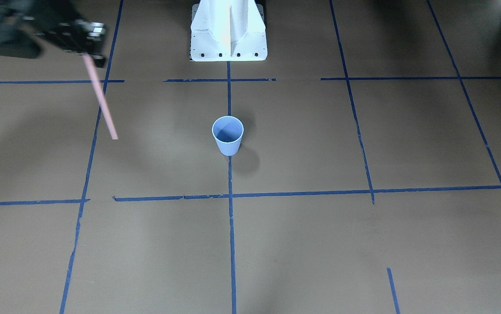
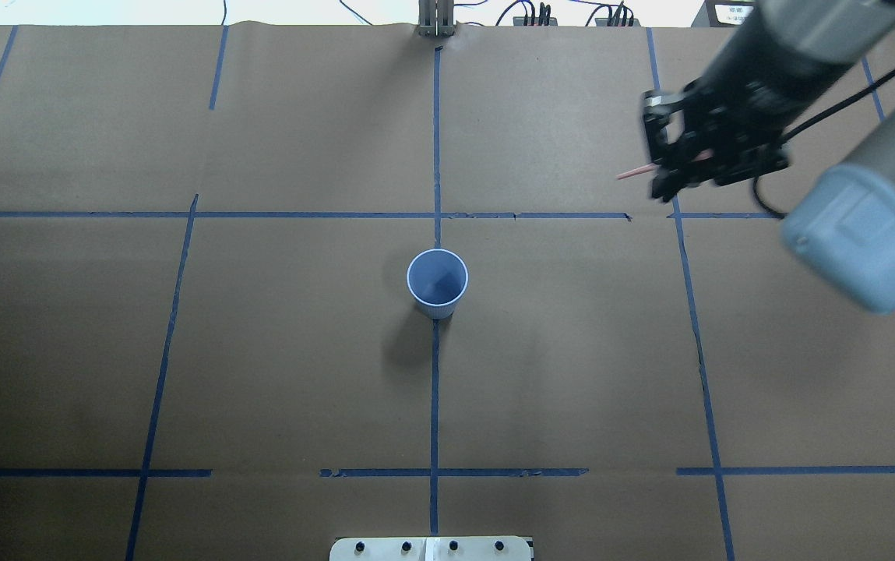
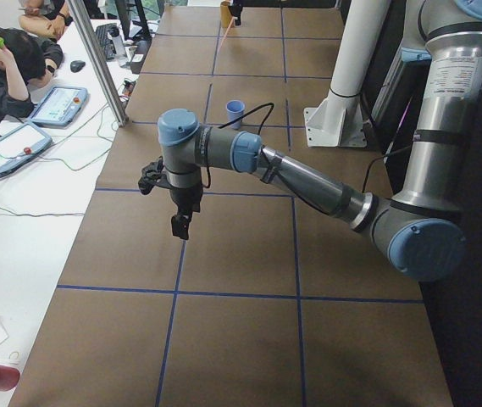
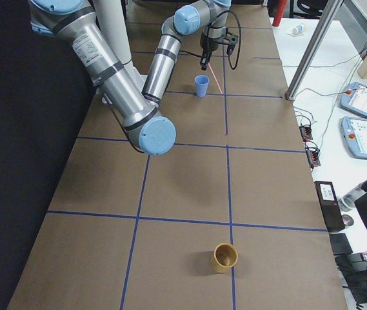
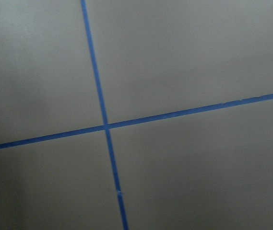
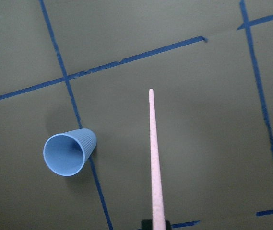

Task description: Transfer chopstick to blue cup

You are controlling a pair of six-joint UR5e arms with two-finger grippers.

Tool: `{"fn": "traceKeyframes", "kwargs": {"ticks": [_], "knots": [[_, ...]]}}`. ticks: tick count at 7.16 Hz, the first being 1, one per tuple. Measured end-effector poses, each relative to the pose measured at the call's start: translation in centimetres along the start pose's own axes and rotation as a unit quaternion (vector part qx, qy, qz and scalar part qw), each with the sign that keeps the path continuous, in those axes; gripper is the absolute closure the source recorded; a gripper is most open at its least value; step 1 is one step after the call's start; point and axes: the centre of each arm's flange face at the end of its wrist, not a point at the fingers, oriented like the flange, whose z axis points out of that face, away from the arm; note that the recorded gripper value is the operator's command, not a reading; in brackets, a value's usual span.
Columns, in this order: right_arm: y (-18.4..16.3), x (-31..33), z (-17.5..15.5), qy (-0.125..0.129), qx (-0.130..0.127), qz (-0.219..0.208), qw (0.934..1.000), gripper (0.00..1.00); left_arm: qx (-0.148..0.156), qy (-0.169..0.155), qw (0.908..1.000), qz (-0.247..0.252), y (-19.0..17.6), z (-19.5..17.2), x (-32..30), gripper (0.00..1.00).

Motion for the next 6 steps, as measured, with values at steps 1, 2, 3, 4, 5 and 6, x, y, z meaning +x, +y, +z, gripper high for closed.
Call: {"fn": "traceKeyframes", "kwargs": {"ticks": [1,2,3,4,5,6], "knots": [[2.1,-3.7,2.2,0.006,0.001,0.003,1.0000,1.00,-0.003,0.000,1.0000,-0.001,0.0,0.3,-0.9,0.00],[4.0,-6.6,4.1,0.013,-0.001,0.004,0.9999,1.00,-0.003,0.000,1.0000,-0.001,-0.1,0.4,-1.3,0.00],[5.2,-9.3,5.8,0.018,-0.007,0.006,0.9998,1.00,-0.004,0.001,1.0000,0.000,-0.1,0.5,-1.4,0.00],[5.7,-11.7,7.7,0.020,-0.013,0.010,0.9997,1.00,-0.004,0.001,1.0000,0.001,-0.1,0.5,-1.4,0.00],[6.1,-14.3,9.8,0.020,-0.017,0.015,0.9995,1.00,-0.004,0.000,1.0000,0.000,-0.1,0.4,-1.5,0.00],[6.5,-16.3,11.2,0.022,-0.018,0.019,0.9994,1.00,-0.003,0.000,1.0000,-0.001,0.0,0.3,-1.7,0.00]]}}
